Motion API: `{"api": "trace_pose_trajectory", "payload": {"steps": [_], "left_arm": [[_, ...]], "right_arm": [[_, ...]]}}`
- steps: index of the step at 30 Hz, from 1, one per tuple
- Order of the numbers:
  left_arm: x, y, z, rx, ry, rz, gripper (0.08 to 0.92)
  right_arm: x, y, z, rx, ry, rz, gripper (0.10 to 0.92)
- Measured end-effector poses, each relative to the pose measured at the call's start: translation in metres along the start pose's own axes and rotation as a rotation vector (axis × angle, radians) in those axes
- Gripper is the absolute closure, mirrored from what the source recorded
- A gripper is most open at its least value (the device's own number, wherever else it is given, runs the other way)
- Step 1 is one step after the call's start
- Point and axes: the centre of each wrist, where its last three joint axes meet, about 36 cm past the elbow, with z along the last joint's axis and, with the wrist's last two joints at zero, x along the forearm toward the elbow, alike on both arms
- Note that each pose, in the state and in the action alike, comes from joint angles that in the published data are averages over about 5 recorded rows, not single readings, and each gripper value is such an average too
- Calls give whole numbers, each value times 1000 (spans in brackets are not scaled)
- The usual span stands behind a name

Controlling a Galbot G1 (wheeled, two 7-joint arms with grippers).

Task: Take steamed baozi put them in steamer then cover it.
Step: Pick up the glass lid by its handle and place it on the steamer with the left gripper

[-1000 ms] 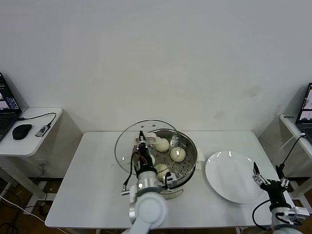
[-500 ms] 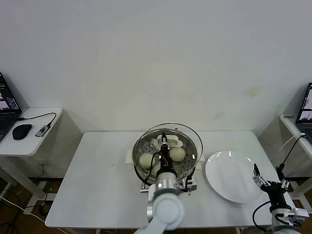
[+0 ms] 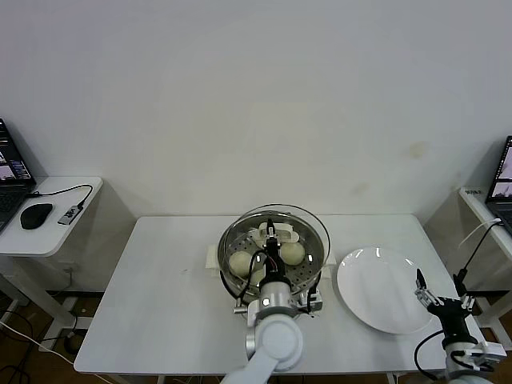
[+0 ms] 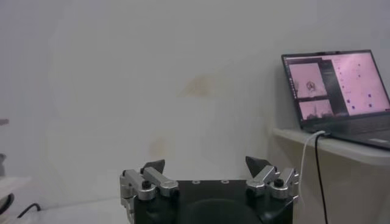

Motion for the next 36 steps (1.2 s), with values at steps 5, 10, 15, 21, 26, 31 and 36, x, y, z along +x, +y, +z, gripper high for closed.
{"api": "trace_pose_trajectory", "payload": {"steps": [5,10,15,21,26,31,36], "left_arm": [[2,-7,1,-20,8,7,869],[1,-9,2,-32,17,10,869],[1,-11,3,-41,23,15,869],[3,-14,3,-49,24,26,869],[1,-17,4,-56,30,28,869],[-1,-20,5,-62,33,31,869],[-1,-22,4,-66,31,31,869]], "right_arm": [[0,0,0,1,1,0,200],[0,0,0,2,0,0,200],[-1,0,0,2,-2,-2,200],[-1,1,0,2,-1,-3,200],[0,1,1,1,0,-3,200],[1,1,1,2,1,-3,200],[1,1,0,4,-1,-2,200]]}}
